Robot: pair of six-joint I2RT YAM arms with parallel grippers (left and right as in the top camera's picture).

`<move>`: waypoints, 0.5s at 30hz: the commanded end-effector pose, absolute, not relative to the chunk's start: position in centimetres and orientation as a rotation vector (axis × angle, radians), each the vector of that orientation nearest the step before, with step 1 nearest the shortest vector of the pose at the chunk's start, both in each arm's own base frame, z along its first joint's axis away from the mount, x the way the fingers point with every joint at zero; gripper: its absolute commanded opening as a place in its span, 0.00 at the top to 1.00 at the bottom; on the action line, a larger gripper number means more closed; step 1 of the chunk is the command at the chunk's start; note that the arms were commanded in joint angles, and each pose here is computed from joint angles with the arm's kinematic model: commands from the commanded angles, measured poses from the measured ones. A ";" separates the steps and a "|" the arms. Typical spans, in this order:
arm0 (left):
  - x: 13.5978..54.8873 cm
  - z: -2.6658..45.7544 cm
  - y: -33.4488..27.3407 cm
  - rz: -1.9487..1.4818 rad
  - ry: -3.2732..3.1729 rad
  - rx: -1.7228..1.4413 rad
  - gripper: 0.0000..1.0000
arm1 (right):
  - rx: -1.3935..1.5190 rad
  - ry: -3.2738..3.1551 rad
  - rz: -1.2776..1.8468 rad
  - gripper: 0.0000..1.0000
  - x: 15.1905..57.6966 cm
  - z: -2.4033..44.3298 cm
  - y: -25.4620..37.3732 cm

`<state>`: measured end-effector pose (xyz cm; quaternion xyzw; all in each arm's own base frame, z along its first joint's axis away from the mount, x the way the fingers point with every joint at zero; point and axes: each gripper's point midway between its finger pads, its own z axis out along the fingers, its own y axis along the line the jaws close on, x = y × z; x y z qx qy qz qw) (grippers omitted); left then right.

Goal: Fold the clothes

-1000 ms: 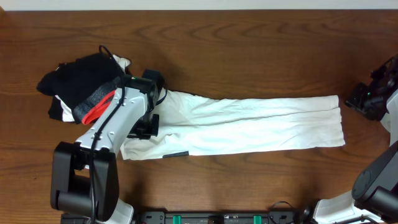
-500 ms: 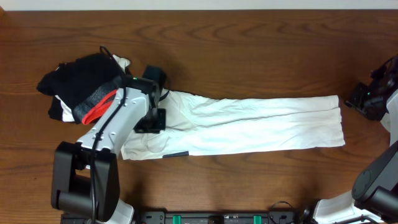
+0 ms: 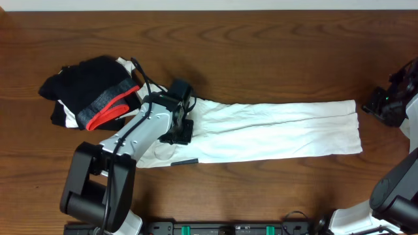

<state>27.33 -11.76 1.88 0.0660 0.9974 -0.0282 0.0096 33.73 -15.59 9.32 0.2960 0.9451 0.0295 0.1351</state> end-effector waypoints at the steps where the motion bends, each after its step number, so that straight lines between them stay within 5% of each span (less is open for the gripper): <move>1: 26.8 1.7 -12.5 -0.162 3.136 0.224 0.78 | 0.851 2.733 0.094 0.54 33.8 9.5 -15.6; 4: 26.0 2.0 -14.3 -0.333 3.161 0.230 0.94 | 0.851 2.734 0.094 0.55 33.8 9.5 -15.6; 15: 25.6 4.0 -14.3 -0.231 3.153 0.222 0.88 | 0.851 2.734 0.094 0.55 33.8 9.5 -15.6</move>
